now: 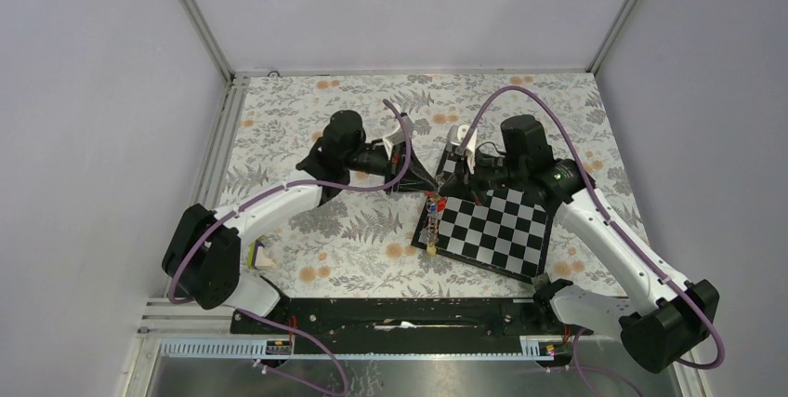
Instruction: Put the keys on the keyring
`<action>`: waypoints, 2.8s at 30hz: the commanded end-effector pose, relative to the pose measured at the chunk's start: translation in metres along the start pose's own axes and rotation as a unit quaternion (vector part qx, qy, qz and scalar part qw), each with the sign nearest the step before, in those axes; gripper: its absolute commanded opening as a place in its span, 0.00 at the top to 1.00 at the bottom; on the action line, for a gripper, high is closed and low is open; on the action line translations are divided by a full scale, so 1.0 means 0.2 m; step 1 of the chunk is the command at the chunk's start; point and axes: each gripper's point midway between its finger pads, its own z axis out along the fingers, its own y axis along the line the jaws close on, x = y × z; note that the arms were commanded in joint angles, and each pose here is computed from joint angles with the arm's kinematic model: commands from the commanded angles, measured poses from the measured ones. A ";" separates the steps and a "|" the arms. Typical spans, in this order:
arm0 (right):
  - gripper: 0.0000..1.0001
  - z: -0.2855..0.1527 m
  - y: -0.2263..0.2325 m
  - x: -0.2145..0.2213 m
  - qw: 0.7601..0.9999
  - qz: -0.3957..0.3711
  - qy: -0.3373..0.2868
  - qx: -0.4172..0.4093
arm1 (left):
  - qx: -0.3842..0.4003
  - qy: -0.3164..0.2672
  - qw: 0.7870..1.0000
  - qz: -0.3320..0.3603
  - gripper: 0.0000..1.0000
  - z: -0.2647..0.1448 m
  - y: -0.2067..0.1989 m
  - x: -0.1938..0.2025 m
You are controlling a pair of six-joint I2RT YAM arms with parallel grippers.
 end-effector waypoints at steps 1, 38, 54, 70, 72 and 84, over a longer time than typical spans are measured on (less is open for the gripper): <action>1.00 -0.05 -0.05 -0.07 0.999 -0.017 0.011 0.027 | -0.038 0.016 0.995 0.090 0.85 -0.04 0.05 -0.10; 1.00 -0.01 -0.05 -0.04 0.996 0.009 0.086 0.028 | -0.028 0.027 0.995 0.093 0.73 0.06 0.10 -0.05; 1.00 0.00 -0.06 -0.03 0.996 0.011 0.087 0.028 | -0.015 0.025 0.996 0.085 0.93 0.07 0.08 -0.05; 0.73 -0.07 -0.05 -0.12 0.998 -0.020 0.026 0.058 | 0.057 -0.067 0.994 0.069 1.00 -0.01 -0.14 -0.20; 0.71 -0.08 -0.04 -0.13 0.998 -0.023 0.019 0.056 | 0.057 -0.066 0.994 0.066 1.00 -0.02 -0.15 -0.19; 0.67 -0.06 0.03 -0.14 0.999 -0.031 0.004 0.011 | 0.064 -0.075 0.993 0.058 1.00 -0.02 -0.17 -0.18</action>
